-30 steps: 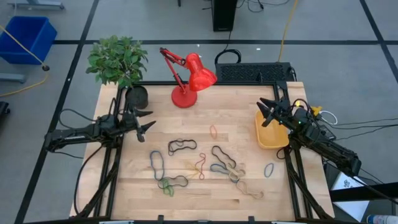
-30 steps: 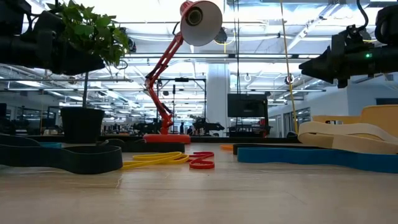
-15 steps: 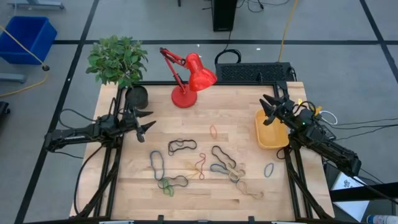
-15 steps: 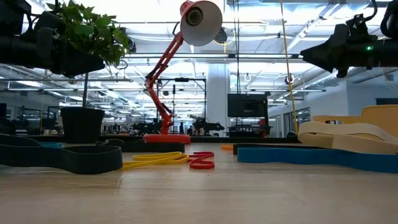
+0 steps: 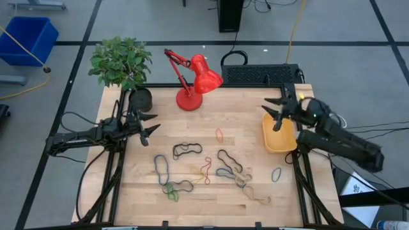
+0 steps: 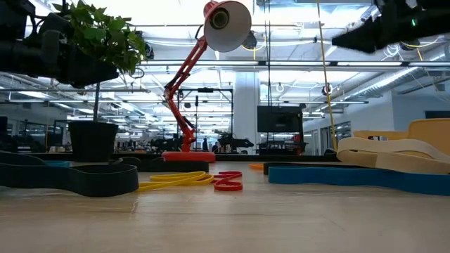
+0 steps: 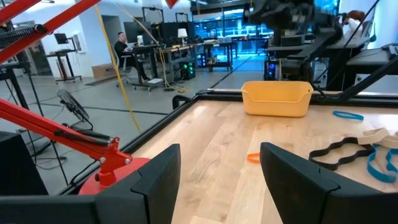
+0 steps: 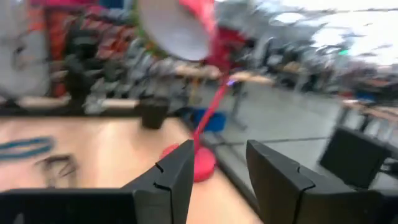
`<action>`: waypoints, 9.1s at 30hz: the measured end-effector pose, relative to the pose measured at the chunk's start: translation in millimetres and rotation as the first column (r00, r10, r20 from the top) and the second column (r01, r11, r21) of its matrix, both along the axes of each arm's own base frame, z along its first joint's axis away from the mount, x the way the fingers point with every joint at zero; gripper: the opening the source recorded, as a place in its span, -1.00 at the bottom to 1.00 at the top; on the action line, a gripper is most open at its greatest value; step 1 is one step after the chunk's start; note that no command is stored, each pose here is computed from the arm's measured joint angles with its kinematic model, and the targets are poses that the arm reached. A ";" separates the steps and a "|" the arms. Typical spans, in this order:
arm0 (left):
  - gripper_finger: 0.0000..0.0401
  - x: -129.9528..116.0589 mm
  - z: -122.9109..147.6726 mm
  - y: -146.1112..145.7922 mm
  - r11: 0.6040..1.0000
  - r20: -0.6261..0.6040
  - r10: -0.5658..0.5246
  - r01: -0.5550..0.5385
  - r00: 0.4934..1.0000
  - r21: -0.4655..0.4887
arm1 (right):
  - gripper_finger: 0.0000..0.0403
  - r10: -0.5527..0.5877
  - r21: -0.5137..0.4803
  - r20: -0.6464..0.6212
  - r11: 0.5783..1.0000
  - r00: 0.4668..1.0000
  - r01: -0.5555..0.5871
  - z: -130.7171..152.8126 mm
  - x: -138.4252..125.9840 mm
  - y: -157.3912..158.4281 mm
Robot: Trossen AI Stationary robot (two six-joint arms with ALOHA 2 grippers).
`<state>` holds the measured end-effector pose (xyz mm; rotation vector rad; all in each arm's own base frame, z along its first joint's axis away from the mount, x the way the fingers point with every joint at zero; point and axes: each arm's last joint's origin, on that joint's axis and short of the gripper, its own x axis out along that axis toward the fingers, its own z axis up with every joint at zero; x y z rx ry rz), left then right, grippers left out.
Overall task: Pick and place rubber bands into bin
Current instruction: Put the right blue rubber band into the yellow bin, then put the top white rubber band into the yellow bin
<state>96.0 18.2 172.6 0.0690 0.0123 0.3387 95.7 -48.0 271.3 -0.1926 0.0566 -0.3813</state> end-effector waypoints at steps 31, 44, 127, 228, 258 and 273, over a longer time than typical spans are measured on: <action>0.14 -0.1 -0.8 0.1 1.000 -0.010 0.004 -0.004 1.000 0.003 | -0.31 0.405 0.377 -0.914 0.875 0.033 -0.304 -45.7 88.4 145.7; 0.14 0.0 -0.9 0.1 1.000 -0.011 0.004 -0.004 1.000 0.003 | -0.31 0.404 0.412 -0.911 0.867 -0.087 -0.282 -103.1 59.3 168.1; 0.14 0.0 -0.4 -0.1 0.997 0.023 -0.004 0.006 1.000 -0.077 | -1.00 -0.391 0.103 -0.283 0.896 0.876 0.433 40.8 98.4 63.1; 0.13 0.0 0.0 -0.1 0.998 0.025 -0.003 0.005 1.000 -0.070 | -0.30 0.560 0.405 -0.100 0.778 0.823 -0.480 -8.2 132.6 95.6; 0.13 0.0 -0.2 -0.1 0.997 0.024 -0.003 0.004 1.000 -0.073 | -0.38 0.460 0.524 -0.718 0.851 0.522 -0.028 -88.4 138.0 184.7; 0.14 0.0 -0.1 -0.1 0.997 0.025 -0.002 0.004 1.000 -0.074 | -0.38 0.450 0.548 -0.742 0.834 0.497 0.063 -104.8 142.4 187.7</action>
